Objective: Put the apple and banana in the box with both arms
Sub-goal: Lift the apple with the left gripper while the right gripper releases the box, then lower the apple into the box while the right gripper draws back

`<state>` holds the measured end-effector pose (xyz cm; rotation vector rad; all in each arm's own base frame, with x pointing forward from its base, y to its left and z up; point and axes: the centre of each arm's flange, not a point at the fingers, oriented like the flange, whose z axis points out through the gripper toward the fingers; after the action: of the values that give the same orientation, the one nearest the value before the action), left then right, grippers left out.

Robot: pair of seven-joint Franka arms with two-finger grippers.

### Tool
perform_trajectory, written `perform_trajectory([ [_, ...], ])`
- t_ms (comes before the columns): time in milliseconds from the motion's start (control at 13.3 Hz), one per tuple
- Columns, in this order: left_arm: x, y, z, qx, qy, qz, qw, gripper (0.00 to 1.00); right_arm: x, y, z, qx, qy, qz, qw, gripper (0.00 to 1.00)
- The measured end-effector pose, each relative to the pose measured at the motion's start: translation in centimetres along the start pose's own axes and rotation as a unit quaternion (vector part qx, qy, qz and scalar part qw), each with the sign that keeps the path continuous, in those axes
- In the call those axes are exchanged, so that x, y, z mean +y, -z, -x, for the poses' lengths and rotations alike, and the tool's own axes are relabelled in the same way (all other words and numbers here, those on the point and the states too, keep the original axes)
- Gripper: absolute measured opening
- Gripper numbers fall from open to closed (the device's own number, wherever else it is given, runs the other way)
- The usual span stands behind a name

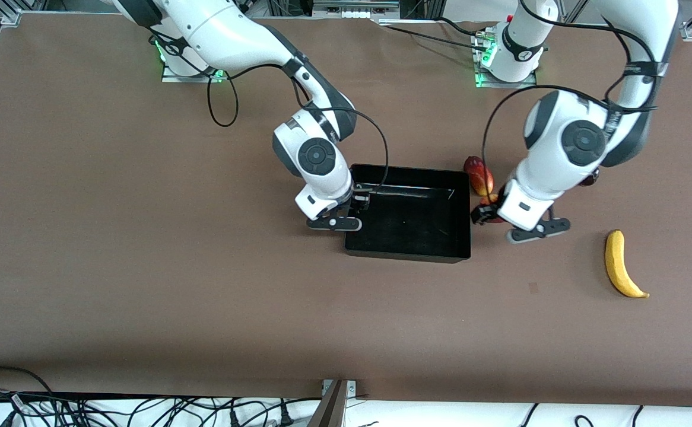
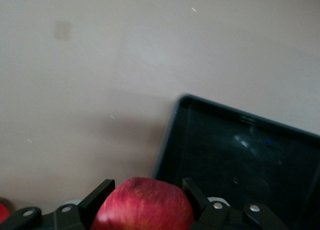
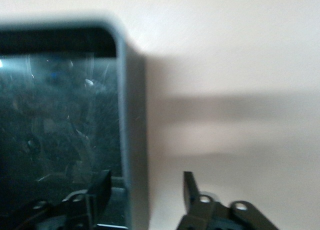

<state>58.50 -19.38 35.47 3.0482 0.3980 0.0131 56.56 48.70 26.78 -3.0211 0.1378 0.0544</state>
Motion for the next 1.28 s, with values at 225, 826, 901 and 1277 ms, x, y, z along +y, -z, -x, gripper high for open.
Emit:
perform_trajectory([
  [225, 4.3, -1.4, 3.8, -0.019, -0.014, 0.0, 1.0, 0.63, 6.7, 11.0, -5.2, 0.019, -0.018, 0.015, 1.0, 1.0],
  [826, 14.0, -14.3, 12.9, -0.042, -0.045, -0.023, 0.998, 0.63, 23.5, 28.9, -7.0, -0.003, 0.025, 0.046, 0.999, 1.0],
  [901, 14.4, -15.6, 13.5, -0.034, -0.044, -0.029, 0.998, 0.63, 25.9, 30.5, -6.3, -0.006, 0.033, 0.046, 0.998, 1.0],
  [1277, 15.1, -19.1, 14.6, -0.018, -0.049, -0.04, 0.998, 0.63, 34.8, 33.1, -2.0, -0.014, 0.041, 0.028, 0.999, 1.0],
])
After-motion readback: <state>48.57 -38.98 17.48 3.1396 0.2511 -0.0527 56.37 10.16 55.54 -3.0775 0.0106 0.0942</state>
